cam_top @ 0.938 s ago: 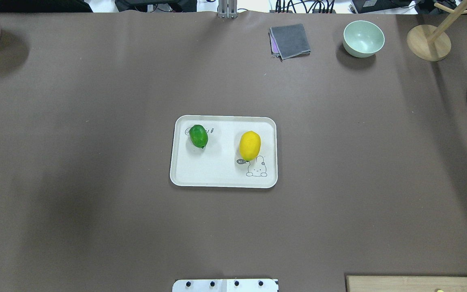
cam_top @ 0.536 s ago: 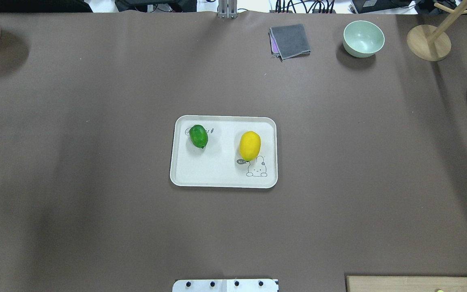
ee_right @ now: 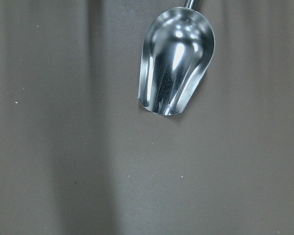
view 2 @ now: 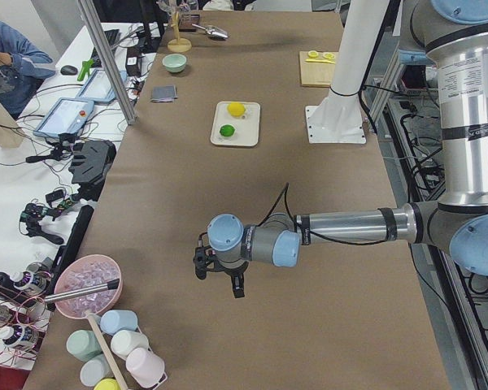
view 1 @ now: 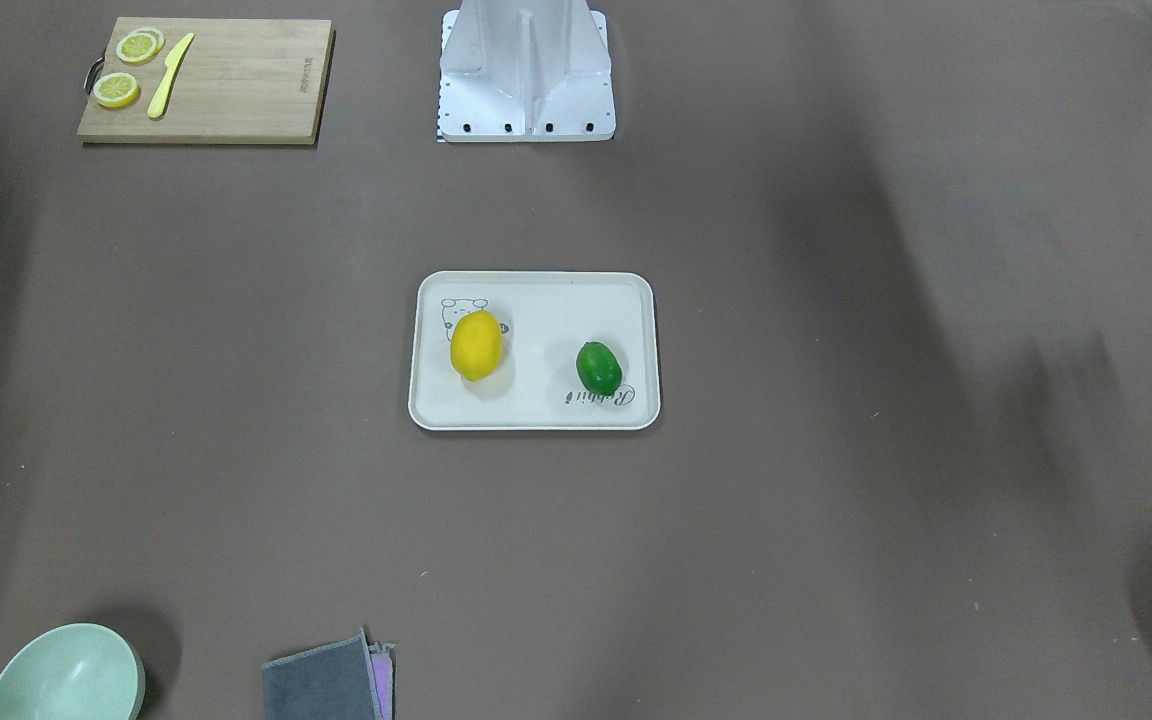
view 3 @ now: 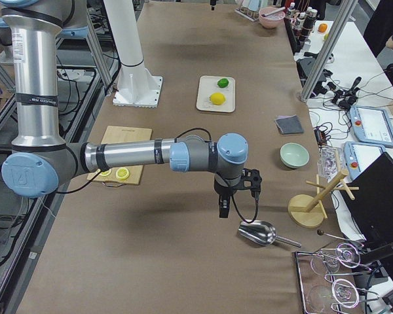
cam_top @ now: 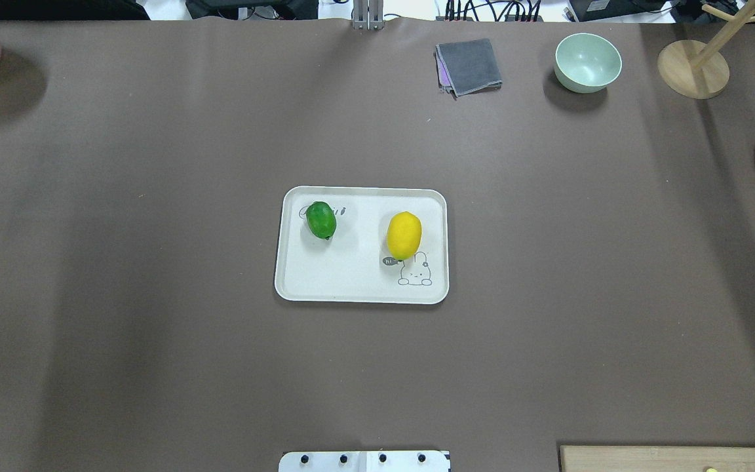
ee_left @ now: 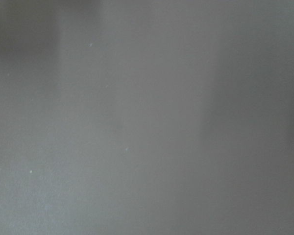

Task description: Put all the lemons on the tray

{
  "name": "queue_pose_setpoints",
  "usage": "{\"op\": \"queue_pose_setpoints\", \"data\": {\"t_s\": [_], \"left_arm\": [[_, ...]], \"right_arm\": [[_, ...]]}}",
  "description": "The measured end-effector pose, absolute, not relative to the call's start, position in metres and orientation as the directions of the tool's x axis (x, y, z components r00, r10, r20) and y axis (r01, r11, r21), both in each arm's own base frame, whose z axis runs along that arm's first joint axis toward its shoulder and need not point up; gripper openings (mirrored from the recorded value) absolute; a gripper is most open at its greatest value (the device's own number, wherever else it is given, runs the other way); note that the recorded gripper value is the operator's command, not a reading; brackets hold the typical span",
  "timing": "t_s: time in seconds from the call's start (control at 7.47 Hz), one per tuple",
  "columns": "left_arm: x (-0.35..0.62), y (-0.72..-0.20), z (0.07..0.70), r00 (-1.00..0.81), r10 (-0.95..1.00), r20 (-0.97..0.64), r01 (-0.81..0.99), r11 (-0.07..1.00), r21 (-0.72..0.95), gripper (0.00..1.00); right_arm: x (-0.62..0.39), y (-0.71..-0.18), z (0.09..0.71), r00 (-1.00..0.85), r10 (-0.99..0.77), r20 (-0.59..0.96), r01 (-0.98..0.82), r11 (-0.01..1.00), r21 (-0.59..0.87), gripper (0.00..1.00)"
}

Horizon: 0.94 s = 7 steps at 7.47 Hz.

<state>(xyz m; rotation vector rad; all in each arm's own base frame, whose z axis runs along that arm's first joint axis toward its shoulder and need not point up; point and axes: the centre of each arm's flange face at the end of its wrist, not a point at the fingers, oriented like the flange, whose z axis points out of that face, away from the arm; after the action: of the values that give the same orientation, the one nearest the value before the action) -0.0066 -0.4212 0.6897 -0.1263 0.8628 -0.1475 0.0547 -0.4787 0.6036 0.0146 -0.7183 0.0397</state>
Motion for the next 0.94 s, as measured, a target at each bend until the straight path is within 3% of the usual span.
{"op": "queue_pose_setpoints", "data": {"t_s": [0.4, 0.94], "left_arm": [[-0.040, -0.413, 0.677, 0.623, -0.277, -0.731, 0.099, 0.956, -0.277, 0.98], [-0.078, -0.415, 0.687, 0.723, -0.207, -0.659, 0.049, 0.967, -0.250, 0.98]], "right_arm": [[0.061, -0.466, 0.603, 0.752, 0.044, 0.657, -0.056, 0.998, -0.002, 1.00], [0.064, -0.465, 0.603, 0.756, 0.049, 0.653, -0.063, 0.998, -0.002, 1.00]]}}
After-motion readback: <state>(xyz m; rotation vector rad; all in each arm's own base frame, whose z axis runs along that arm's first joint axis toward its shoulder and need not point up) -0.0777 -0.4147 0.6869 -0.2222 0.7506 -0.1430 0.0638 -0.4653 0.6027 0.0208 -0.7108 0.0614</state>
